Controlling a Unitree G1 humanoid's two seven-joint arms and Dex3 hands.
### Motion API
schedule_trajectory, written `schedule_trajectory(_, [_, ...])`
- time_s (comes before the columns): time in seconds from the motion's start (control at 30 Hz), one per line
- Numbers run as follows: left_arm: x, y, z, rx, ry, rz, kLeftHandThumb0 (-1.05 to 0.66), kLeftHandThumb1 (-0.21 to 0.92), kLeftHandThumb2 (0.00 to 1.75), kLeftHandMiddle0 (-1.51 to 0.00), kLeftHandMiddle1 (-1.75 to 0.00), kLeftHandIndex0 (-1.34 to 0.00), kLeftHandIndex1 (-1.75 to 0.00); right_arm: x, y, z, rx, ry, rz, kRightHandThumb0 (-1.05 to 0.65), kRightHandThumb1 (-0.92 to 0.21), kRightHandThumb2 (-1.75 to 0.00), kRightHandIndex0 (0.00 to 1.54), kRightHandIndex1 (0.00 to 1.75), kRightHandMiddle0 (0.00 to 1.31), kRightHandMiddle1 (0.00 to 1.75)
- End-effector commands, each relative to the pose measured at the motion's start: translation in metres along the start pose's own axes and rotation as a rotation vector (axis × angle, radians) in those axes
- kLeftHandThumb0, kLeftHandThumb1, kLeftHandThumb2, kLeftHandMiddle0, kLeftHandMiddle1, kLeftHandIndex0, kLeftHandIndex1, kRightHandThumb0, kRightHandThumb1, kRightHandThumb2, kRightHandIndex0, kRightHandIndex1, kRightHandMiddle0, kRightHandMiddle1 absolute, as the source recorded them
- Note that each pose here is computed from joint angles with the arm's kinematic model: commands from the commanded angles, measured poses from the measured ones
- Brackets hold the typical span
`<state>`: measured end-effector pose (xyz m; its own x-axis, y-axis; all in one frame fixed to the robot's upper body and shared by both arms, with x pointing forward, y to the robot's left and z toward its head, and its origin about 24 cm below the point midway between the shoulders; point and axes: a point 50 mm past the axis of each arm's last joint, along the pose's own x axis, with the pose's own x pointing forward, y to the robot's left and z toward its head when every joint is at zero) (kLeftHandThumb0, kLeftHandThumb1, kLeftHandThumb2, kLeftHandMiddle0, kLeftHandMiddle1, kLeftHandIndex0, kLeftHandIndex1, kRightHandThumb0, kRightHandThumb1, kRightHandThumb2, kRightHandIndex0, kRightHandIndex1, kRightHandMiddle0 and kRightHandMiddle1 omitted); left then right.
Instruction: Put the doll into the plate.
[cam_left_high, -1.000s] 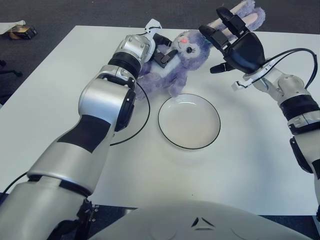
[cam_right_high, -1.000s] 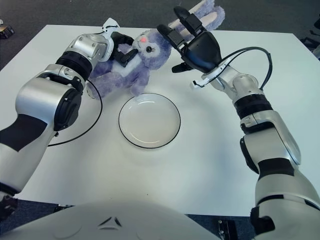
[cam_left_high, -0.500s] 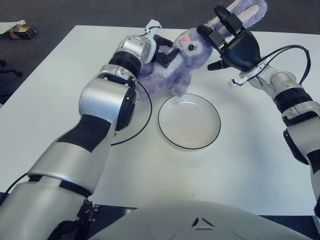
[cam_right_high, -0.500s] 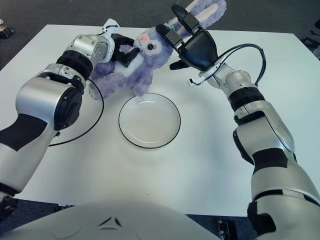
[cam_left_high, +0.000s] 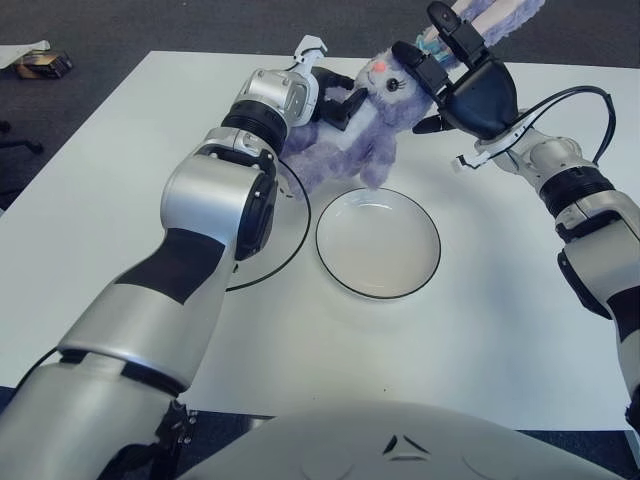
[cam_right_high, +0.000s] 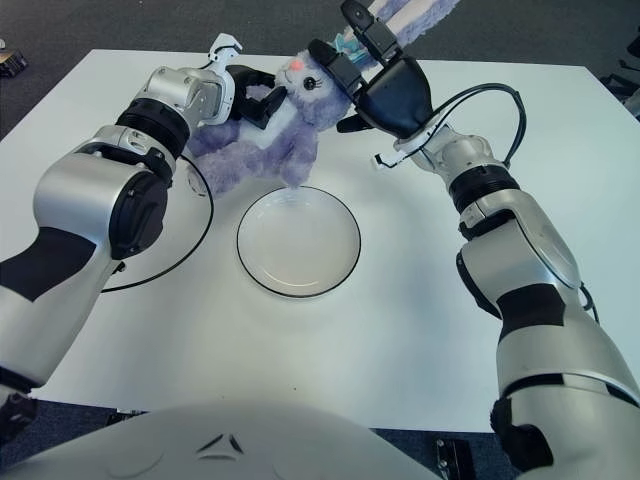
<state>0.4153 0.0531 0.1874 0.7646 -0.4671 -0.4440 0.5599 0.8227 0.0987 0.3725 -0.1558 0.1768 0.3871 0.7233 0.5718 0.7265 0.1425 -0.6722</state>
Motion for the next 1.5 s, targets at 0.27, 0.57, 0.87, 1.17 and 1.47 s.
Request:
schedule_trajectory(0.27, [-0.008, -0.009, 0.014, -0.207, 0.071, -0.098, 0.00, 0.32, 1.31, -0.60, -1.70, -0.40, -1.74, 0.008, 0.002, 0.007, -0.003, -0.014, -0.057, -0.85, -0.91, -0.39, 0.00, 0.00, 0.00, 0.38])
schedule_trajectory(0.57, [-0.003, -0.017, 0.007, -0.129, -0.182, -0.373, -0.12, 0.34, 1.21, -0.25, -1.43, -0.05, -1.28, 0.011, 0.003, 0.011, 0.013, -0.030, -0.062, -0.85, -0.92, -0.43, 0.00, 0.00, 0.00, 0.37])
schedule_trajectory(0.87, [-0.010, -0.025, 0.009, -0.119, -0.254, -0.634, -0.71, 0.90, 0.88, -0.01, -0.17, 0.00, -0.15, 0.013, 0.005, 0.015, 0.030, -0.057, -0.055, -0.86, -0.92, -0.54, 0.00, 0.00, 0.00, 0.34])
schedule_trajectory(1.17, [-0.013, -0.021, 0.015, -0.072, -0.174, -0.592, -0.75, 0.92, 0.86, 0.00, -0.05, 0.00, -0.01, 0.015, 0.005, 0.018, 0.068, -0.058, -0.049, -0.84, -0.92, -0.55, 0.01, 0.00, 0.00, 0.36])
schedule_trajectory(1.47, [-0.011, -0.026, 0.016, -0.051, -0.119, -0.558, -0.78, 0.92, 0.87, 0.00, -0.02, 0.00, 0.00, 0.017, 0.005, 0.021, 0.083, -0.065, -0.048, -0.83, -0.92, -0.54, 0.04, 0.02, 0.00, 0.46])
